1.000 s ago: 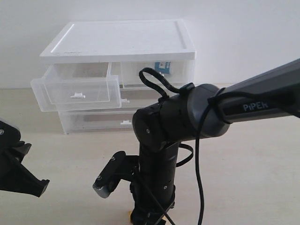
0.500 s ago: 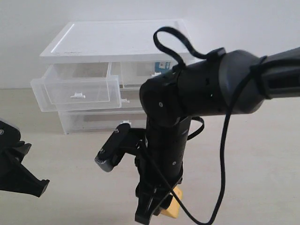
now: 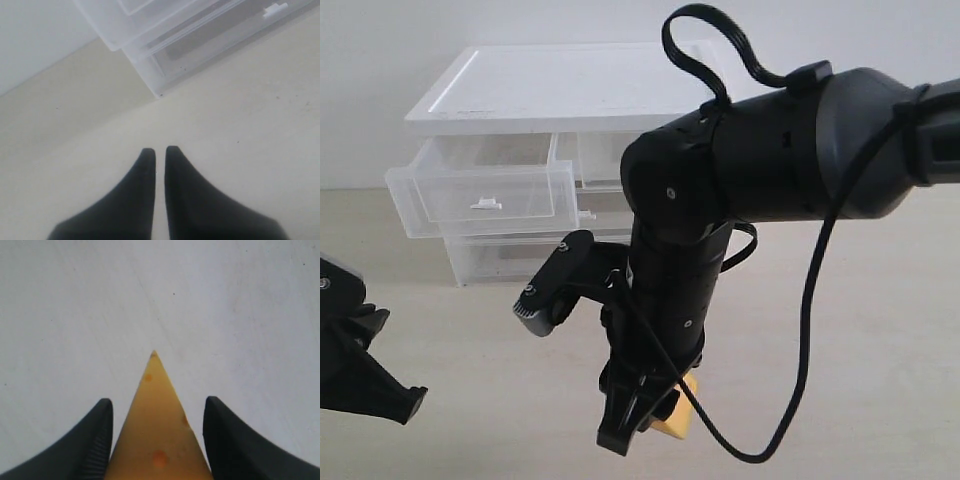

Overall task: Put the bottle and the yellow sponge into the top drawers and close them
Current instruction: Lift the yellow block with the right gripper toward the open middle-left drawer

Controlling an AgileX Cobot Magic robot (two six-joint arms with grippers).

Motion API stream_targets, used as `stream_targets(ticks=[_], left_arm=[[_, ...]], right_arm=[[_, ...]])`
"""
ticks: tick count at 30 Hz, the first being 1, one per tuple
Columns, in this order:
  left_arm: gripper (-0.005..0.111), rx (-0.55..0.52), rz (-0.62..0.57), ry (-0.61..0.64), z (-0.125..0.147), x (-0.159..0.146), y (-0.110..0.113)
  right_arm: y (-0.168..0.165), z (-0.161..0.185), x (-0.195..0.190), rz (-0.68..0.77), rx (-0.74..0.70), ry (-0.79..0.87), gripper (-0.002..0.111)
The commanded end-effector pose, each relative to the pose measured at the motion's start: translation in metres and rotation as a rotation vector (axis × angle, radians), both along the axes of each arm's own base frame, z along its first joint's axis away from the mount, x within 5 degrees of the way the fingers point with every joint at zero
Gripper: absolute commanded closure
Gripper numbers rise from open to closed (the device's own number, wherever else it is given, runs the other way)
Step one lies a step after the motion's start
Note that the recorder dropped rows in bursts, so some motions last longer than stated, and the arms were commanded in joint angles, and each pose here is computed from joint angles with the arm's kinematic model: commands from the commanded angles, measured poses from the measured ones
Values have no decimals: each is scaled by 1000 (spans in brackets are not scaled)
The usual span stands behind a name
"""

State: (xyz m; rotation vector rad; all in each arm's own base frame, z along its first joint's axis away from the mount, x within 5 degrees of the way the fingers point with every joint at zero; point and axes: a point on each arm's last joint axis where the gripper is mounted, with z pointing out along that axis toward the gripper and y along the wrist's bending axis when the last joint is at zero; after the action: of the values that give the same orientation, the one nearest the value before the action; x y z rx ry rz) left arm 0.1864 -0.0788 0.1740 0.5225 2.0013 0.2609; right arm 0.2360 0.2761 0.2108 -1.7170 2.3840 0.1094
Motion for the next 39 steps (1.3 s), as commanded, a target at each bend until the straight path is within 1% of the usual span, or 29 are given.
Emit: stream_targets(ticks=[1, 5, 12, 19, 24, 32, 39], left_arm=[[103, 5, -61, 21, -1, -3, -3], [103, -4, -50, 13, -1, -2, -3], [103, -3, -47, 9, 0, -2, -3], [103, -3, -46, 7, 0, -2, -2], [103, -3, -46, 7, 0, -2, -2], [103, -8, -49, 22, -1, -3, -3], [103, -9, -56, 32, -2, -3, -3]], right_arm=[[1, 6, 1, 5, 24, -26, 108], [5, 19, 4, 8, 48, -47, 108], [11, 59, 7, 9, 124, -94, 108], [17, 87, 10, 11, 202, -132, 108], [20, 108, 13, 18, 233, -160, 108], [25, 152, 18, 34, 326, -269, 108], [30, 175, 25, 29, 396, -344, 108]])
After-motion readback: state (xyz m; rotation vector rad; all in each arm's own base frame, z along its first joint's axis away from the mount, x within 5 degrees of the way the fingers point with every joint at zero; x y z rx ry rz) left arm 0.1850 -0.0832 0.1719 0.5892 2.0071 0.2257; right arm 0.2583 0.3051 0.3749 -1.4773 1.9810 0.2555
